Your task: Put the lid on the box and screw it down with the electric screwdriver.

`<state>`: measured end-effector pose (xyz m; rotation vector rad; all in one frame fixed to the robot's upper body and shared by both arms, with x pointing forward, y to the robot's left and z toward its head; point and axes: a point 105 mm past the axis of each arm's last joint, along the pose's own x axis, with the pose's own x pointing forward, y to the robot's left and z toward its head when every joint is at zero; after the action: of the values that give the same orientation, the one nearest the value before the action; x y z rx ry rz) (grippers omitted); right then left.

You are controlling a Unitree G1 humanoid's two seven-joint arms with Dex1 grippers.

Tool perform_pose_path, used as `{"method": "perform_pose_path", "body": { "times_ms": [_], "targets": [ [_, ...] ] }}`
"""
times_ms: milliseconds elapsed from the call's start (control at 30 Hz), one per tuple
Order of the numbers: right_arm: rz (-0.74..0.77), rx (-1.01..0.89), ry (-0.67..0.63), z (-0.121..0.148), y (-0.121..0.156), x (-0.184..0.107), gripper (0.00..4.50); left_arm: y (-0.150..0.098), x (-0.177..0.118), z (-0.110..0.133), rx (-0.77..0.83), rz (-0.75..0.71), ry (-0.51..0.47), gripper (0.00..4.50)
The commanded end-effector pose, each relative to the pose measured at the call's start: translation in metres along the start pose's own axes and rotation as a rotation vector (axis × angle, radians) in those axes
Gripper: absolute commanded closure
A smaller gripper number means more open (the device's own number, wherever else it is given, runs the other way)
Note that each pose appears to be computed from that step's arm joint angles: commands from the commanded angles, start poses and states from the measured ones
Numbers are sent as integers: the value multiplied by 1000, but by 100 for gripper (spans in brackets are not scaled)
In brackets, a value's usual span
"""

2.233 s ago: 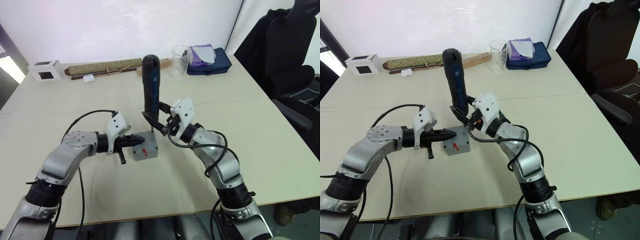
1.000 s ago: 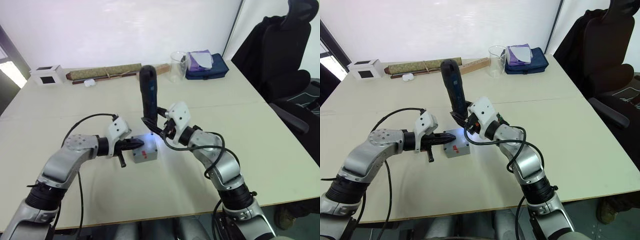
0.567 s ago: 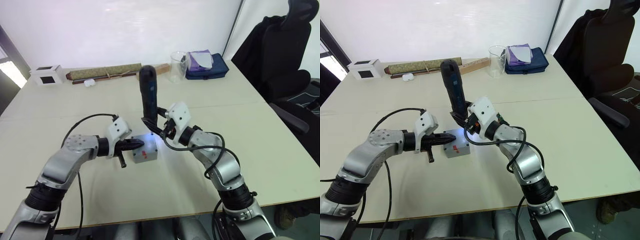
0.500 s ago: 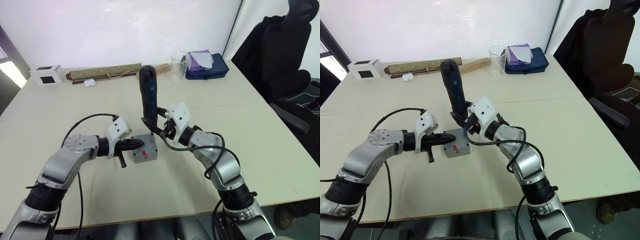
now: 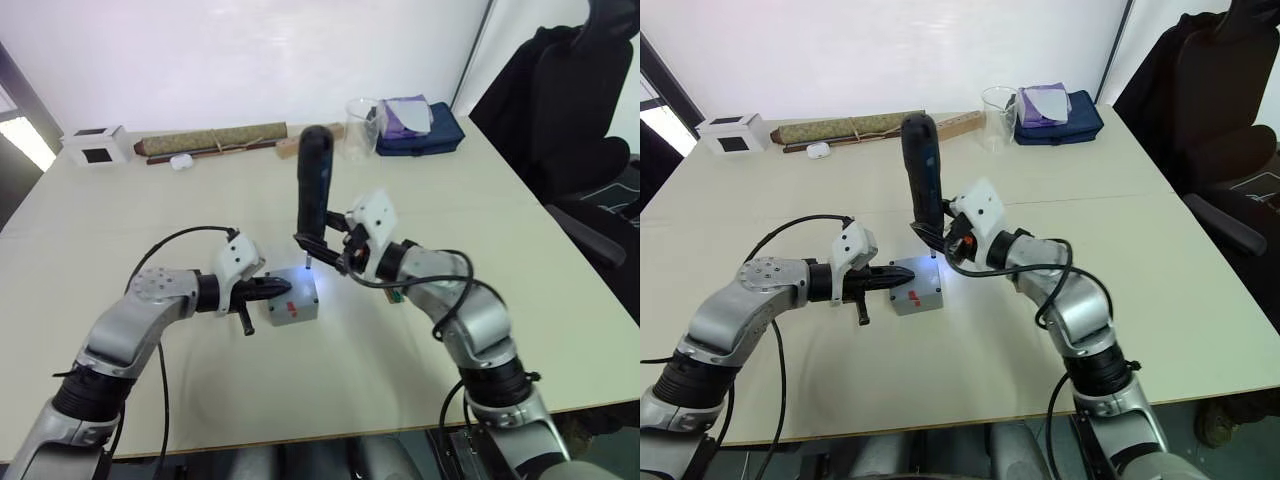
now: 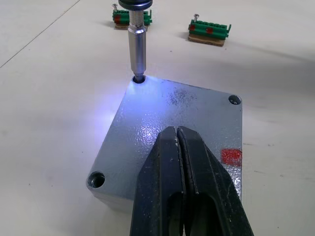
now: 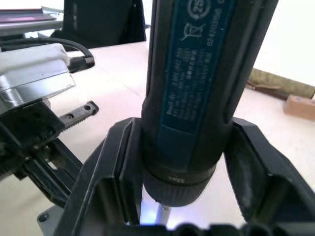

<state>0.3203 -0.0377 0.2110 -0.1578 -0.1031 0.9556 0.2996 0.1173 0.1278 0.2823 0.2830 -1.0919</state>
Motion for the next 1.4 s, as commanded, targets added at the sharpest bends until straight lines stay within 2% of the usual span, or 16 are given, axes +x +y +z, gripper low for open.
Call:
{"method": "perform_pose_path", "body": {
  "times_ms": [33, 67, 167, 200, 300, 367, 400, 500, 633, 767, 967, 1100, 1167, 1200, 1300, 1400],
  "targets": [
    [-49, -19, -218, 88, -21, -27, 242, -6, 3, -11, -81, -27, -14, 450],
    [-66, 3, -224, 96, -27, -30, 242, -7, 3, -9, -81, -33, -26, 450],
    [-8, 155, -72, 104, -41, -48, 242, -5, 1, 0, -53, -2, -96, 450],
    [-17, 195, -15, 103, -51, -59, 242, -3, -3, 13, -56, 27, -169, 450],
    [-173, 276, 85, 96, -87, -89, 242, -3, -12, 39, -37, 37, -294, 450],
    [-264, 286, 180, 79, -102, -104, 242, -13, -17, 46, -111, -118, -288, 450],
    [-310, 345, 286, 60, -108, -114, 242, -17, -20, 49, -104, -164, -270, 450],
    [-321, 483, 540, 9, -102, -146, 242, -28, -22, 56, 44, -230, -173, 450],
    [-366, 576, 756, -36, -98, -176, 242, -47, -21, 60, 157, -329, -104, 450],
    [-374, 602, 850, -52, -97, -186, 242, -55, -20, 61, 200, -363, -81, 450],
    [-458, 596, 978, -79, -114, -207, 242, -59, -19, 57, 193, -351, -75, 450],
    [-453, 574, 991, -84, -120, -209, 242, -56, -19, 52, 182, -334, -62, 450],
    [-454, 565, 986, -84, -123, -208, 143, -54, -19, 51, 178, -323, -57, 450],
    [-458, 560, 985, -84, -124, -208, 126, -53, -20, 51, 175, -320, -58, 450],
    [-462, 533, 989, -84, -128, -209, 9, -48, -21, 52, 166, -294, -64, 450],
    [-457, 384, 978, -74, -138, -208, 3, -19, -29, 58, 164, -149, -87, 450]
  ]
}}
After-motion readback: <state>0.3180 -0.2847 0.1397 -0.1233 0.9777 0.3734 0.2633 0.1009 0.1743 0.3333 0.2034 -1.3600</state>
